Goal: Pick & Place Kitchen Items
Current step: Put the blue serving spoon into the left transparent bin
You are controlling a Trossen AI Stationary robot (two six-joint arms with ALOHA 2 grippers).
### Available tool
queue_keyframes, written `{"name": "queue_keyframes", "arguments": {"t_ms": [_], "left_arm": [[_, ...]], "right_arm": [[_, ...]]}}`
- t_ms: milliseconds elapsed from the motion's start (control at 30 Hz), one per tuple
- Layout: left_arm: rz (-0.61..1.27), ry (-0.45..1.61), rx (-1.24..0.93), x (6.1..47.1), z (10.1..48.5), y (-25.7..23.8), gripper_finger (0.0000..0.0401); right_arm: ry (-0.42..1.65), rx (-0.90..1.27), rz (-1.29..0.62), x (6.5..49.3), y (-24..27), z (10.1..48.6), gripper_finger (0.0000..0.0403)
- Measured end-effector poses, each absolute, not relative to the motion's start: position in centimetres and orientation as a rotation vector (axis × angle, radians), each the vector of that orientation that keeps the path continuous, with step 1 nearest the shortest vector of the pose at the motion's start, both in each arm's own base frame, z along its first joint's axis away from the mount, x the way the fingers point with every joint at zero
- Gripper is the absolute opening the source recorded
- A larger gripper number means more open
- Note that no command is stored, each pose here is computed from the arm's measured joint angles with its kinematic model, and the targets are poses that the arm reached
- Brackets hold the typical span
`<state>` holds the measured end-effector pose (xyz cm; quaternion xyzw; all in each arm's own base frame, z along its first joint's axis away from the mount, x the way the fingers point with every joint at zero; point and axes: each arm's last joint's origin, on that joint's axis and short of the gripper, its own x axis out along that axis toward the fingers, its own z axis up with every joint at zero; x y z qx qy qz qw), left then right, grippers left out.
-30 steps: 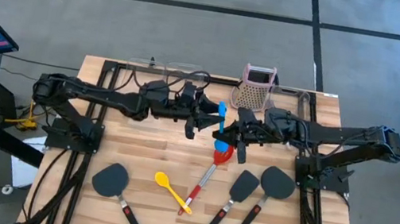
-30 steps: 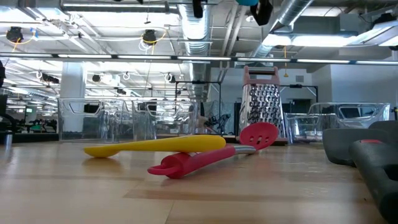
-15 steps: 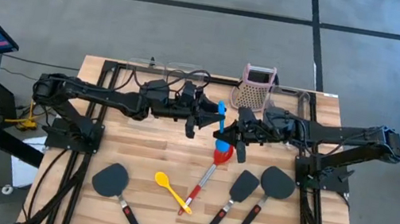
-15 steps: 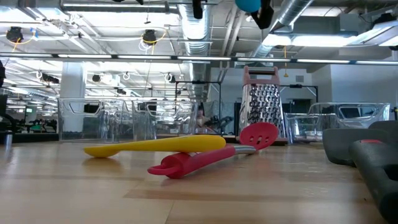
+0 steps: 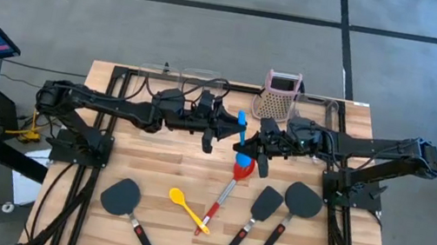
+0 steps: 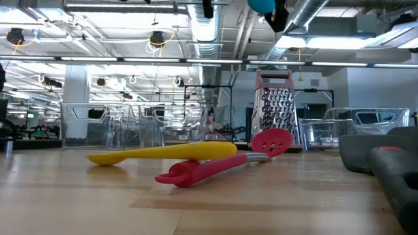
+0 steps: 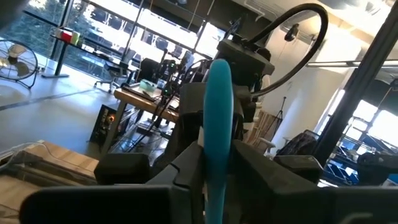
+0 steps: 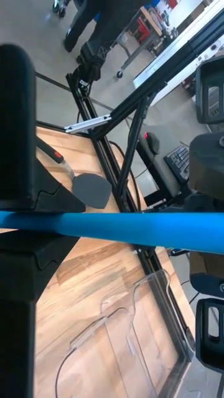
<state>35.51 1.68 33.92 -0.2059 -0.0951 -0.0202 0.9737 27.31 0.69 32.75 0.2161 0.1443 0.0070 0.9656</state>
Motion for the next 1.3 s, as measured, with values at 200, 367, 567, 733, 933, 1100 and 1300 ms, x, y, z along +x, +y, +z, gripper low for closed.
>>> {"name": "queue_keyframes", "arguments": {"t_ms": [200, 367, 567, 733, 933, 1100, 1300], "left_arm": [[-0.050, -0.189, -0.414, 35.5, 33.9, 1.7, 0.0011], [-0.047, -0.190, -0.413, 35.5, 33.9, 1.7, 0.0007], [-0.042, -0.192, -0.413, 35.5, 33.9, 1.7, 0.0004], [-0.040, -0.189, -0.402, 35.5, 33.9, 1.7, 0.0003], [-0.039, -0.189, -0.403, 35.5, 33.9, 1.7, 0.0002], [-0.034, -0.190, -0.403, 35.5, 33.9, 1.8, 0.0002], [-0.017, -0.193, -0.402, 35.5, 33.9, 2.5, 0.0002]], "right_arm": [[0.291, 0.437, 0.012, 27.3, 0.7, 32.8, 0.0015], [0.291, 0.438, 0.012, 27.3, 0.7, 32.8, 0.0015], [0.287, 0.438, 0.011, 27.3, 0.6, 32.8, 0.0018], [0.282, 0.444, 0.006, 27.3, 0.6, 32.8, 0.0070], [0.282, 0.443, 0.006, 27.3, 0.6, 32.8, 0.0111], [0.274, 0.442, 0.003, 26.9, 0.3, 33.2, 0.0142], [0.206, 0.454, 0.050, 24.8, -0.7, 35.2, 0.0199]]}}
